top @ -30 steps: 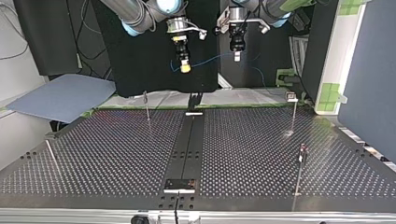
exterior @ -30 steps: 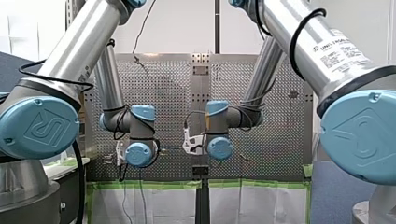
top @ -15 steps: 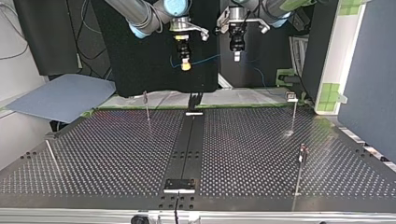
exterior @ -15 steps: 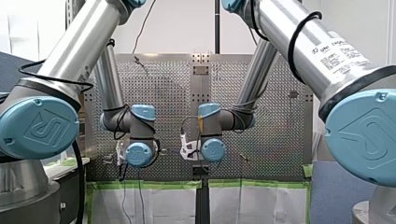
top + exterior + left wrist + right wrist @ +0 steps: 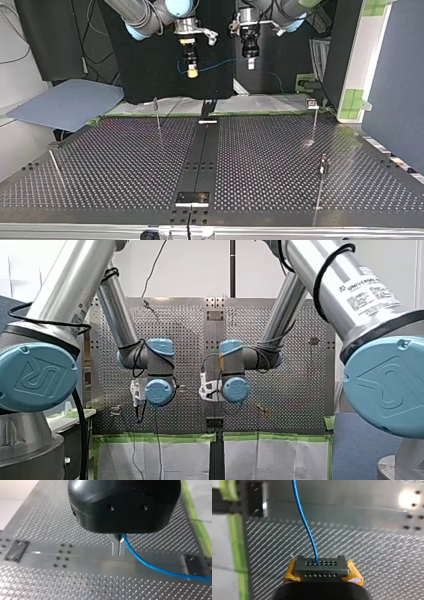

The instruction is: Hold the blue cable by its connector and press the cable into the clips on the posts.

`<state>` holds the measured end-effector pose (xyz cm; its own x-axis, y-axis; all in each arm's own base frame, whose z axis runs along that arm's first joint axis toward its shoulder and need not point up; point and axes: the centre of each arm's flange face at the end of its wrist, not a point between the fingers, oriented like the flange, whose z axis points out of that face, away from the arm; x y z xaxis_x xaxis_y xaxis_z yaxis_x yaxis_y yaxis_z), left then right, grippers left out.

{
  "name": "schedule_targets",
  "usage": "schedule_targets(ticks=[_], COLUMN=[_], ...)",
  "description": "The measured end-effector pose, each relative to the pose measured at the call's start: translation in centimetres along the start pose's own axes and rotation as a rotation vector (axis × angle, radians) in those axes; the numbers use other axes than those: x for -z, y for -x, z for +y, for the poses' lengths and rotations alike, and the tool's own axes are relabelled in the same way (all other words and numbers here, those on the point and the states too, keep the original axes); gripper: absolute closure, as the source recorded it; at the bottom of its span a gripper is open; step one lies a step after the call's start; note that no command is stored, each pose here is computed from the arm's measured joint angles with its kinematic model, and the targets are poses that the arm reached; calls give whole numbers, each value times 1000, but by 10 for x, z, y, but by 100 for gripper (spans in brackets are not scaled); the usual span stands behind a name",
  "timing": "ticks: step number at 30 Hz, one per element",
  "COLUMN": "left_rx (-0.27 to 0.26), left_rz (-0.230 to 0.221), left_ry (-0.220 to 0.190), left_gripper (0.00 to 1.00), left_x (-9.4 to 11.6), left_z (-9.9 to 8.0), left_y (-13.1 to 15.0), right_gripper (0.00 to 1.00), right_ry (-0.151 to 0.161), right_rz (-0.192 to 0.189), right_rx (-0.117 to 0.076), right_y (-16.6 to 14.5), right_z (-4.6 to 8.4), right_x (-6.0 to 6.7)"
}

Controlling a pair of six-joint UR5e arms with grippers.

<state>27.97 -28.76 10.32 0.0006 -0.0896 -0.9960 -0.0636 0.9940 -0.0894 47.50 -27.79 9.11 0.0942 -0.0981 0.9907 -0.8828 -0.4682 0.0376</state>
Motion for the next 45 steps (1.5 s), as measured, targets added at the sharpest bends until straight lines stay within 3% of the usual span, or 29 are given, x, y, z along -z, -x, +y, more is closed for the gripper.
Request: schedule_targets(ticks=[7, 13, 25, 29, 35, 42, 45], left_rx=[39, 95, 175, 179, 196, 210, 217], left_rz=[-26, -56, -140, -164, -206, -261, -288], left_ry=[68, 129, 237, 261, 264, 258, 255], left_gripper=[100, 100, 100, 100, 100, 100, 100], left_x=[-8, -16, -47, -59, -79, -101, -109], left_z=[1, 2, 0, 3, 8, 17, 23], left_y=[27, 53, 117, 139, 176, 225, 249], right_gripper=[100, 100, 100, 100, 100, 100, 100], right_ry=[-57, -98, -187, -213, -246, -278, -287], right_rz=[52, 97, 197, 229, 272, 312, 320], right_rx=[-55, -90, -168, -179, -195, -198, -196], right_y=[-52, -96, -199, -232, -276, -318, -324], right_z=[-8, -9, -6, -3, 4, 11, 11], right_x=[-14, -24, -34, -34, -31, -21, -23])
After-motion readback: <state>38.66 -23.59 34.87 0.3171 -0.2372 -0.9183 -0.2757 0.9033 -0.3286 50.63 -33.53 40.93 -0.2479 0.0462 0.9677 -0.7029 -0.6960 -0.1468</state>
